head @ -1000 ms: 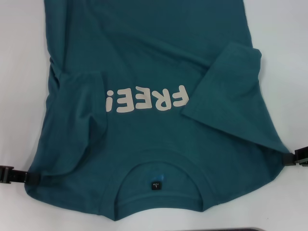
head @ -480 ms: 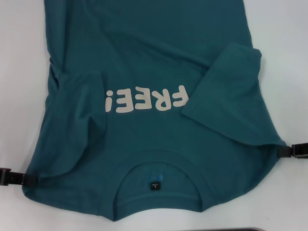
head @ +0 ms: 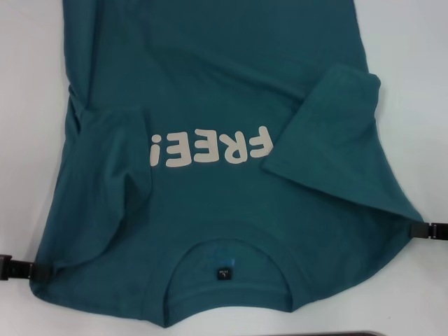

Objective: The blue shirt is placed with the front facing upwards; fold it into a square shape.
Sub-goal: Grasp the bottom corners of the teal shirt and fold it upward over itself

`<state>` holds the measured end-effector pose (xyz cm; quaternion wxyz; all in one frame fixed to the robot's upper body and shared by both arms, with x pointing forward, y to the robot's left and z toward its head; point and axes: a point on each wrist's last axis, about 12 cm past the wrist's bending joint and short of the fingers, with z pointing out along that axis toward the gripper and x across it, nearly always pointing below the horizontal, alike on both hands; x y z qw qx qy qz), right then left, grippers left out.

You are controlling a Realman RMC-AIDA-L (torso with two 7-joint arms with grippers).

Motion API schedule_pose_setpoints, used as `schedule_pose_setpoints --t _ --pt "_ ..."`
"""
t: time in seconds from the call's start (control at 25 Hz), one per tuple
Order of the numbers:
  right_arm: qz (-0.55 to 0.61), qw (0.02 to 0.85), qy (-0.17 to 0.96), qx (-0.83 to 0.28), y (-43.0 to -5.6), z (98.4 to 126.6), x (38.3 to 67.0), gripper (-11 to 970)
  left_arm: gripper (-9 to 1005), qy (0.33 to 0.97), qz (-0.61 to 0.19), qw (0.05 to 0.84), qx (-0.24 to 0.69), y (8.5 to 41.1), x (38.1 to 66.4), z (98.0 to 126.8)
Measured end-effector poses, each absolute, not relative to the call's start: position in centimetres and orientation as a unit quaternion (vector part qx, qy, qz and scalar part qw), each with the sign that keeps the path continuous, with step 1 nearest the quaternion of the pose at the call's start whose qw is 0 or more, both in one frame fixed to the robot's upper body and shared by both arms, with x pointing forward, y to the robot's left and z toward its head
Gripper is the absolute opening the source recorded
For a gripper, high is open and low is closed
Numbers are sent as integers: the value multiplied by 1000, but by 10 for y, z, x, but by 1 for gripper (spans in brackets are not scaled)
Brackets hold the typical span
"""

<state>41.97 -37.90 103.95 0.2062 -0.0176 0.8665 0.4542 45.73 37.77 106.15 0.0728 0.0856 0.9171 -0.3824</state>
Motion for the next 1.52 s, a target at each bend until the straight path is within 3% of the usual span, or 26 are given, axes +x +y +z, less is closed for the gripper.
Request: schedule_pose_setpoints --t 0.76,1.2,1.52 --pt "459 231 858 -2 -390 1038 392 36 58 913 -398 54 71 384 430 1054" --pt "459 234 857 3 -393 1038 387 37 58 911 -401 56 75 384 429 1055" --pt "465 246 851 -7 -391 1043 397 37 57 901 -417 77 92 378 445 1065"
